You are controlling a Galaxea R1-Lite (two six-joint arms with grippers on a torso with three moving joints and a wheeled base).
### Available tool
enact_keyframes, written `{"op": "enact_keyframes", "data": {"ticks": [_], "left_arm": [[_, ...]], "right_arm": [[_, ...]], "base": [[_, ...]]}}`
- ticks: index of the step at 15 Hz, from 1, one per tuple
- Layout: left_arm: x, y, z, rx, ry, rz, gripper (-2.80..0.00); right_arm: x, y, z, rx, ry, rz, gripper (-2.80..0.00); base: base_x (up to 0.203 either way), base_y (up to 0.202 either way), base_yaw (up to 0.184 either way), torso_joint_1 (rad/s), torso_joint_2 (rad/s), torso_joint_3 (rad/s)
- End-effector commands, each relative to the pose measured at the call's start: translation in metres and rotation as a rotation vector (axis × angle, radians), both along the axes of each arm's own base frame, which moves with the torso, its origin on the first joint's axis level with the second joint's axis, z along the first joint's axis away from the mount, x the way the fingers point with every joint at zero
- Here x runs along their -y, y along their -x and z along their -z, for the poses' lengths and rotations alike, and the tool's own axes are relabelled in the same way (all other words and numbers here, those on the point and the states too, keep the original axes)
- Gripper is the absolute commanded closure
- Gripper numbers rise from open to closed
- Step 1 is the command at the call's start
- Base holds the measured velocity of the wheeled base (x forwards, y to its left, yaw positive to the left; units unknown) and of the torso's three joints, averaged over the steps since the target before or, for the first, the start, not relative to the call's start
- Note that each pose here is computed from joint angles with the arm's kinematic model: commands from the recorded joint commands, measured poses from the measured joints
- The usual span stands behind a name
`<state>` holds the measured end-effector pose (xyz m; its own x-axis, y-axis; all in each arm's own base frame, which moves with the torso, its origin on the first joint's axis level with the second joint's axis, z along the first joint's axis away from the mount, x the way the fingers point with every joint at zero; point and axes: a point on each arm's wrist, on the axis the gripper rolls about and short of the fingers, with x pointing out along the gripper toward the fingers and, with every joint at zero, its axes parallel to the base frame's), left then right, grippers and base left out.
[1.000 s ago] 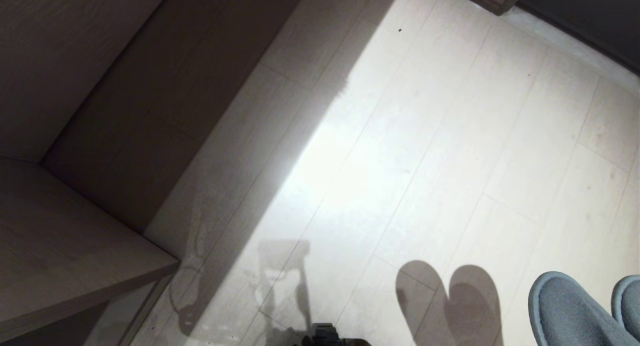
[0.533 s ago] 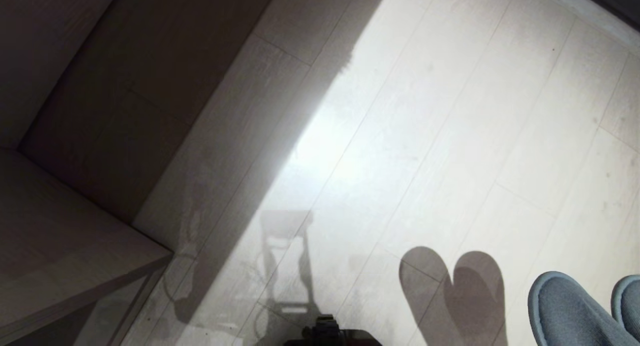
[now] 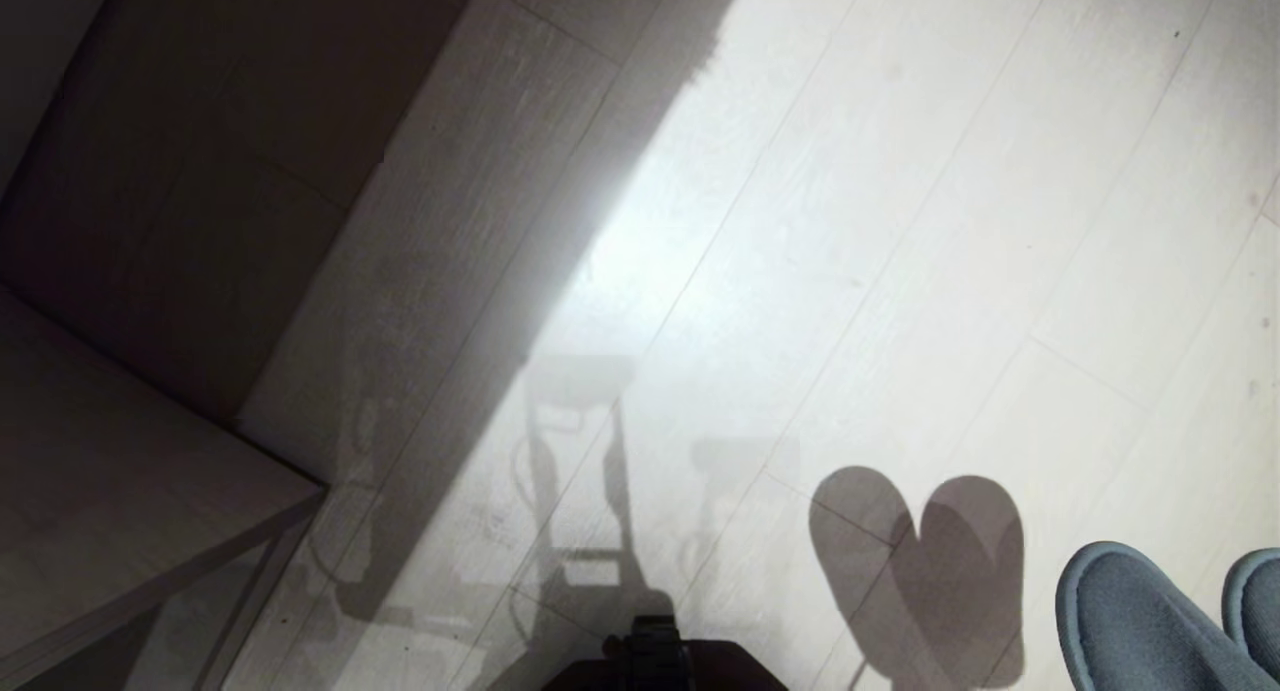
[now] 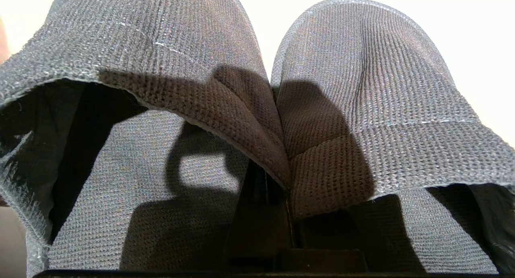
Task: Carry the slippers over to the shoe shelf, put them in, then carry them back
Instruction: Place the slippers on the floor
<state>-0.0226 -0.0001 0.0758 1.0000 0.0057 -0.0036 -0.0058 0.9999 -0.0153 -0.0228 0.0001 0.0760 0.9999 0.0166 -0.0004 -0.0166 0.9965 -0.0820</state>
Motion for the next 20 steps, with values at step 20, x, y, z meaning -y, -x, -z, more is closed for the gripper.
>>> {"op": "enact_keyframes", "data": {"ticks": [20], "left_arm": [[0.0,0.0,0.0,0.007,-0.006,0.0,0.0]], "right_arm": [[-0.007,-0.167,-0.137,-0.083,0.134,-0.149,0.0]], "base": [[0.0,0.0,0.0,0.001,0.0,-0.067]]}}
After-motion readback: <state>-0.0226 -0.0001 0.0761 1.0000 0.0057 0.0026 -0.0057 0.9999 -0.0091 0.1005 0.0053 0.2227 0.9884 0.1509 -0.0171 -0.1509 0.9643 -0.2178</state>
